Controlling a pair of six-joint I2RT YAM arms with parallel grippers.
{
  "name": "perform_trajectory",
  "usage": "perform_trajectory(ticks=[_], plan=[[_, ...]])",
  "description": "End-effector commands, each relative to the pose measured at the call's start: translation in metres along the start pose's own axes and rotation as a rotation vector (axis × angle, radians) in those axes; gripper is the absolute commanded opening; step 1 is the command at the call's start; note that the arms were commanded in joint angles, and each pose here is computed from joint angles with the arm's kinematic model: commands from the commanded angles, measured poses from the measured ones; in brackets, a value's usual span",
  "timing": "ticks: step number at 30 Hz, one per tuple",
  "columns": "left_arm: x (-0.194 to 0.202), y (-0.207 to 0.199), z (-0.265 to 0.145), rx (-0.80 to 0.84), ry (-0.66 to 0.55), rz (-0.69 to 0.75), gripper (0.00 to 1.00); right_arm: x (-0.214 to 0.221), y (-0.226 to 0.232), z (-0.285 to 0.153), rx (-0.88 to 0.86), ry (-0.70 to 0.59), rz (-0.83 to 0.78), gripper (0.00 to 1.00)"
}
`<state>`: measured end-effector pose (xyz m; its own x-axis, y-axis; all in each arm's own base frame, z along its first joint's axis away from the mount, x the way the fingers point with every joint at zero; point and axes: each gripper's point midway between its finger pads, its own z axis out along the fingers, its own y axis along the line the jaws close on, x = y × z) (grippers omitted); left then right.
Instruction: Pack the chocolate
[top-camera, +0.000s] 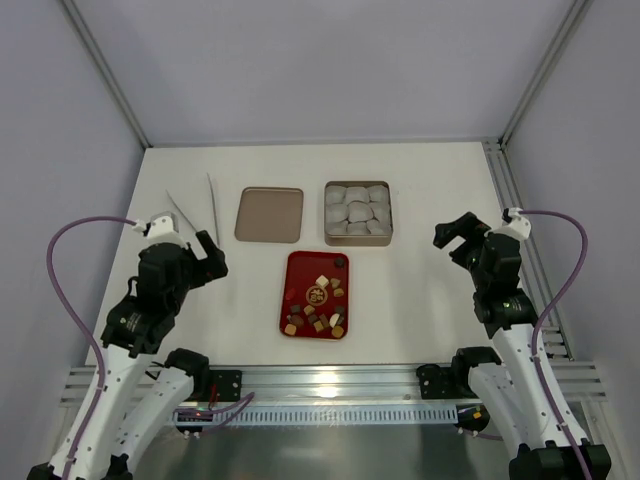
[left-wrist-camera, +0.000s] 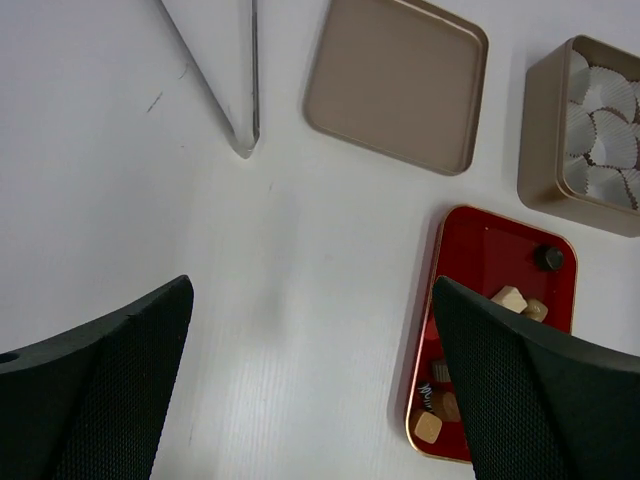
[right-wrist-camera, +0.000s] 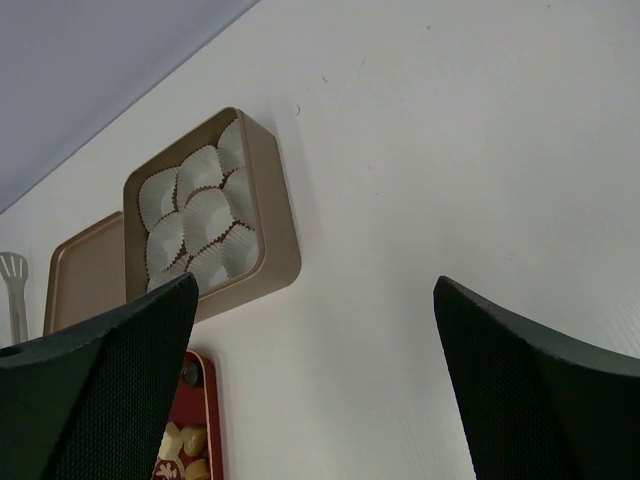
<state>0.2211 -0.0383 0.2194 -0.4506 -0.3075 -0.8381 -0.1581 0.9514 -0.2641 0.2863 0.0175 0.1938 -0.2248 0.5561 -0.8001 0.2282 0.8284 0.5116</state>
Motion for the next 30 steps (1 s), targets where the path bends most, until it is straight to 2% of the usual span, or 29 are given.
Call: perform_trajectory(ticks=[1,7,10,11,13,15,17,18,24,30], plan=[[-0.013,0.006,-0.001,-0.044,-0.045,-0.002,1.00,-0.018,0.015,-0.002,-0.051,-0.046,-0.005,1.00],[-0.024,0.022,0.010,-0.194,-0.048,0.000,1.00,-0.018,0.023,-0.002,-0.092,-0.025,-0.034,1.00],[-0.030,0.017,0.029,-0.226,-0.010,0.010,1.00,-0.017,0.025,-0.001,-0.096,-0.014,-0.046,1.00],[-0.026,0.017,0.045,-0.248,0.032,0.023,1.00,-0.016,0.025,-0.001,-0.099,-0.010,-0.052,1.00],[-0.040,0.017,0.061,-0.260,0.043,-0.008,1.00,-0.014,0.027,0.000,-0.114,0.003,-0.061,1.00],[-0.033,0.012,0.091,-0.241,0.123,-0.032,1.00,-0.009,0.031,0.001,-0.135,0.029,-0.067,1.00],[-0.044,0.014,0.109,-0.242,0.135,-0.053,1.00,-0.007,0.035,0.001,-0.154,0.048,-0.069,1.00],[-0.034,0.019,0.129,-0.275,0.188,-0.038,1.00,-0.005,0.036,0.001,-0.161,0.055,-0.063,1.00],[-0.028,0.031,0.192,-0.345,0.271,-0.039,1.00,-0.002,0.049,-0.003,-0.227,0.083,-0.060,1.00],[-0.013,0.049,0.224,-0.390,0.325,-0.078,1.00,0.000,0.053,-0.006,-0.252,0.101,-0.062,1.00]])
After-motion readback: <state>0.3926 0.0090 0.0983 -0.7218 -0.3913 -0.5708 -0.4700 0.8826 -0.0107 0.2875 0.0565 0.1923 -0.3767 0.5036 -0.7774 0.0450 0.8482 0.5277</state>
